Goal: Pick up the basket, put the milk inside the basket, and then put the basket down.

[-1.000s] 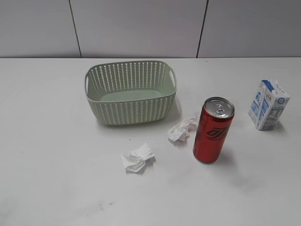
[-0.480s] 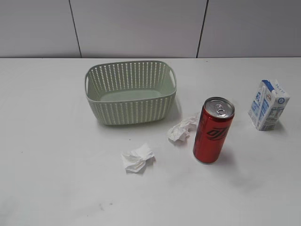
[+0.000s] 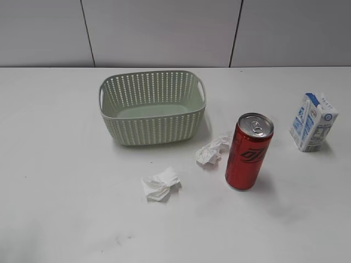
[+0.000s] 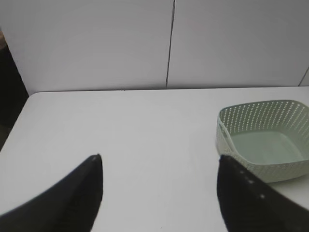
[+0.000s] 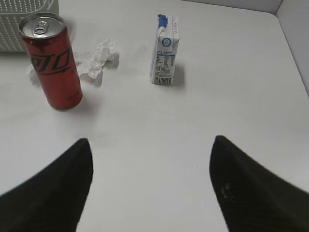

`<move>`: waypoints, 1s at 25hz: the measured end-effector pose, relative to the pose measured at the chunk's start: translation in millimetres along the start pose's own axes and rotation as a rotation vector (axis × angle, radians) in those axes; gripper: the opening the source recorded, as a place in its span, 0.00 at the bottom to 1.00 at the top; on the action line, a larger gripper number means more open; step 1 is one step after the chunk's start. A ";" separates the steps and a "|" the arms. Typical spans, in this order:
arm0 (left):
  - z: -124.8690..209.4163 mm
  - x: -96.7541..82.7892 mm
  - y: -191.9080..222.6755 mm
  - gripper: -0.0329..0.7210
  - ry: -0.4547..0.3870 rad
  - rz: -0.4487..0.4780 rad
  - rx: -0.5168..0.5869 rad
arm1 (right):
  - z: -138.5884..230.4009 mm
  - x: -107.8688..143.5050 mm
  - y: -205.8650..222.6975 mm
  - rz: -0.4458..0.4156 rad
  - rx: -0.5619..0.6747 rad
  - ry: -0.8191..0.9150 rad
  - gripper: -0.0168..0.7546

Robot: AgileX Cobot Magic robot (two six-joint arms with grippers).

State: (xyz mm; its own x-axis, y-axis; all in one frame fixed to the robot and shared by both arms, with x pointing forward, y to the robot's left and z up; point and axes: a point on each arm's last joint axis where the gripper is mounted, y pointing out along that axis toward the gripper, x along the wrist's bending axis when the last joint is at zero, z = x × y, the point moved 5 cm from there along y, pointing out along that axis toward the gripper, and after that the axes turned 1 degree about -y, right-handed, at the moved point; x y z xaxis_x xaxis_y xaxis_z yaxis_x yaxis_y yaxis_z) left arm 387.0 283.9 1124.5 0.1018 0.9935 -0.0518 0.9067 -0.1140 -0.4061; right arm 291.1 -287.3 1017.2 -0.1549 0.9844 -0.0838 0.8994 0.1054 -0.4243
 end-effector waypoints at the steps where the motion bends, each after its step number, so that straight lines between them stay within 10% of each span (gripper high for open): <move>1: -5.9 -0.3 8.4 0.79 -0.006 0.003 0.021 | 0.0 0.0 0.0 0.000 0.000 0.000 0.79; 17: -29.6 -1.9 166.2 0.79 -0.090 0.038 0.408 | 0.0 0.0 0.0 0.000 0.000 -0.001 0.79; 25: -14.1 -53.5 249.6 0.79 -0.067 0.164 0.641 | 0.0 0.0 0.0 0.000 0.000 -0.001 0.79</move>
State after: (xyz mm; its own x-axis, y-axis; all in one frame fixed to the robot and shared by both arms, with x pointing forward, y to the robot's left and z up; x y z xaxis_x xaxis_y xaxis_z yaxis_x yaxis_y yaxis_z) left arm 613.6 202.4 1038.7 0.1734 0.9628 -0.2071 0.4566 -0.2649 -0.8493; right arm 291.1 -287.3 1017.3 -0.1552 0.9843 -0.0846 0.8995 0.1054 -0.4240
